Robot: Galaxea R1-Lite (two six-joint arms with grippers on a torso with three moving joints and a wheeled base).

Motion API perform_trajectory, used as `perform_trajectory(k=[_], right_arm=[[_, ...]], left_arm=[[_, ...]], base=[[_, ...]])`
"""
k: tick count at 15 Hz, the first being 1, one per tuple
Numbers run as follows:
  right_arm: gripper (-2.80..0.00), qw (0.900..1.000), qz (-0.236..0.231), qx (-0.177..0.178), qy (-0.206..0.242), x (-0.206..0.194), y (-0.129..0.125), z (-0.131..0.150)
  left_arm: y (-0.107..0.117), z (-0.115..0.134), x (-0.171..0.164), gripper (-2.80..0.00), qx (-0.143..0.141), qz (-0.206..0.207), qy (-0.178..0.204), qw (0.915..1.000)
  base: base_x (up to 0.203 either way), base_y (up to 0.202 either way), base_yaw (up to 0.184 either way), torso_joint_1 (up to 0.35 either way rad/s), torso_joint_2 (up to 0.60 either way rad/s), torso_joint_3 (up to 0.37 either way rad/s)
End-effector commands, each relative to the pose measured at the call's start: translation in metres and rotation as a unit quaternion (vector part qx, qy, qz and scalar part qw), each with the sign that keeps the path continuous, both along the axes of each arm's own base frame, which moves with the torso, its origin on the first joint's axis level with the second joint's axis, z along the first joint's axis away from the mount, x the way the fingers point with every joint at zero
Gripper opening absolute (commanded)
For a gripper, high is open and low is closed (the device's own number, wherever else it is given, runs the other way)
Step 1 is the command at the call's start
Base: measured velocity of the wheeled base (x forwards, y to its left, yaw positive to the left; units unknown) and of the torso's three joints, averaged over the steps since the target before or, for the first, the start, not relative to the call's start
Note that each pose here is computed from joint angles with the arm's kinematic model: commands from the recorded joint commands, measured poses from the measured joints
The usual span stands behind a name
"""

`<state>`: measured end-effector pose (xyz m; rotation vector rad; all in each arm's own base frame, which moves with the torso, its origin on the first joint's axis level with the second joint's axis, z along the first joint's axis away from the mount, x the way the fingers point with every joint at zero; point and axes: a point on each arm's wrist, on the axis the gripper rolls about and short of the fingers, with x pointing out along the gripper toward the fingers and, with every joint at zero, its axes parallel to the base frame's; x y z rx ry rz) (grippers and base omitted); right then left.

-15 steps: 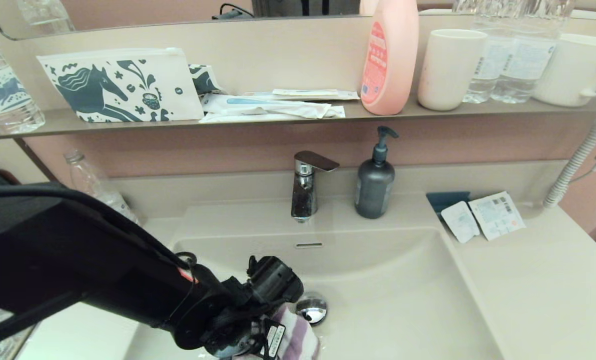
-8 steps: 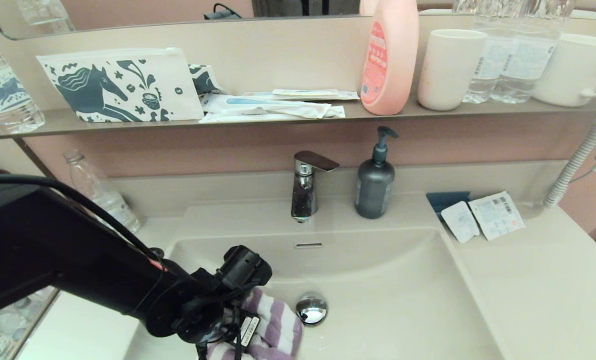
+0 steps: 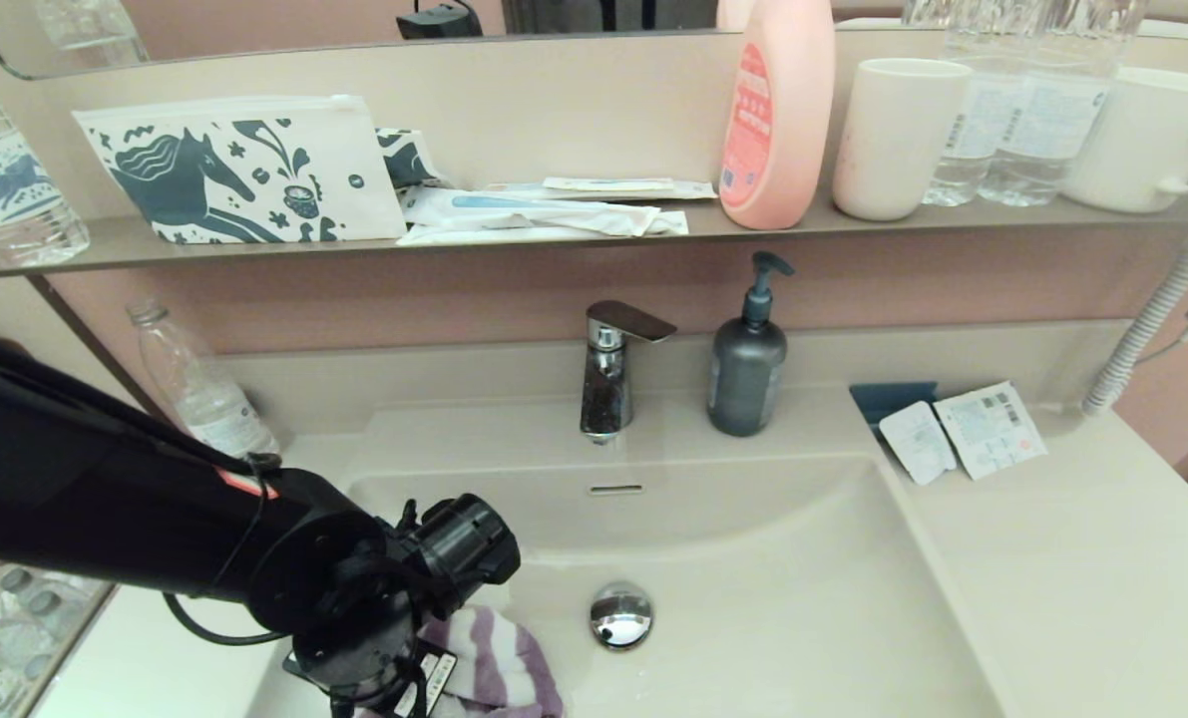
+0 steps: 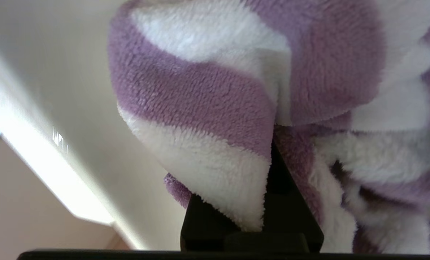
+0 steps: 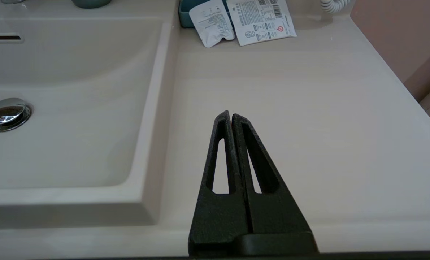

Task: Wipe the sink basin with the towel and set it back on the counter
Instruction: Wipe the sink

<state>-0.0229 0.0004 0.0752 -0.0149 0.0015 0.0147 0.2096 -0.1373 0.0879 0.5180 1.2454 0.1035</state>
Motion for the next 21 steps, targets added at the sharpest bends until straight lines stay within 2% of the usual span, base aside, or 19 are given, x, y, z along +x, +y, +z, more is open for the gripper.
perform_trajectory(k=[1, 2, 5, 8, 10, 14, 18, 21], right_arm=[[-2.8, 1.0, 0.0, 0.0, 0.0, 0.0, 0.0, 0.0], [-2.8, 1.0, 0.0, 0.0, 0.0, 0.0, 0.0, 0.0], [-2.8, 1.0, 0.0, 0.0, 0.001, 0.0, 0.0, 0.0], [-2.8, 1.0, 0.0, 0.0, 0.0, 0.0, 0.0, 0.0], [-2.8, 1.0, 0.0, 0.0, 0.001, 0.0, 0.0, 0.0], [-2.8, 1.0, 0.0, 0.0, 0.001, 0.0, 0.0, 0.0], [-2.8, 1.0, 0.0, 0.0, 0.001, 0.0, 0.0, 0.0], [-2.8, 1.0, 0.0, 0.0, 0.001, 0.0, 0.0, 0.0]], left_arm=[[0.006, 0.0, -0.015, -2.8, 0.017, 0.029, 0.022, 0.9992], [0.009, -0.004, -0.019, -2.8, 0.029, 0.043, 0.035, 0.998], [0.009, -0.009, -0.019, -2.8, 0.036, 0.055, 0.042, 0.997], [0.008, -0.015, -0.013, -2.8, 0.014, 0.056, 0.017, 0.9982], [0.013, -0.023, -0.002, -2.8, 0.019, 0.054, 0.011, 0.9983], [0.029, -0.021, 0.023, -2.8, 0.017, 0.017, -0.014, 0.9996], [0.052, -0.017, 0.055, -2.8, 0.026, -0.03, -0.059, 0.9975], [0.063, -0.016, 0.08, -2.8, 0.03, -0.041, -0.106, 0.9931]], base=[[0.0, 0.0, 0.0, 0.0, 0.0, 0.0], [0.0, 0.0, 0.0, 0.0, 0.0, 0.0], [0.0, 0.0, 0.0, 0.0, 0.0, 0.0], [0.0, 0.0, 0.0, 0.0, 0.0, 0.0], [0.0, 0.0, 0.0, 0.0, 0.0, 0.0], [0.0, 0.0, 0.0, 0.0, 0.0, 0.0], [0.0, 0.0, 0.0, 0.0, 0.0, 0.0], [0.0, 0.0, 0.0, 0.0, 0.0, 0.0]])
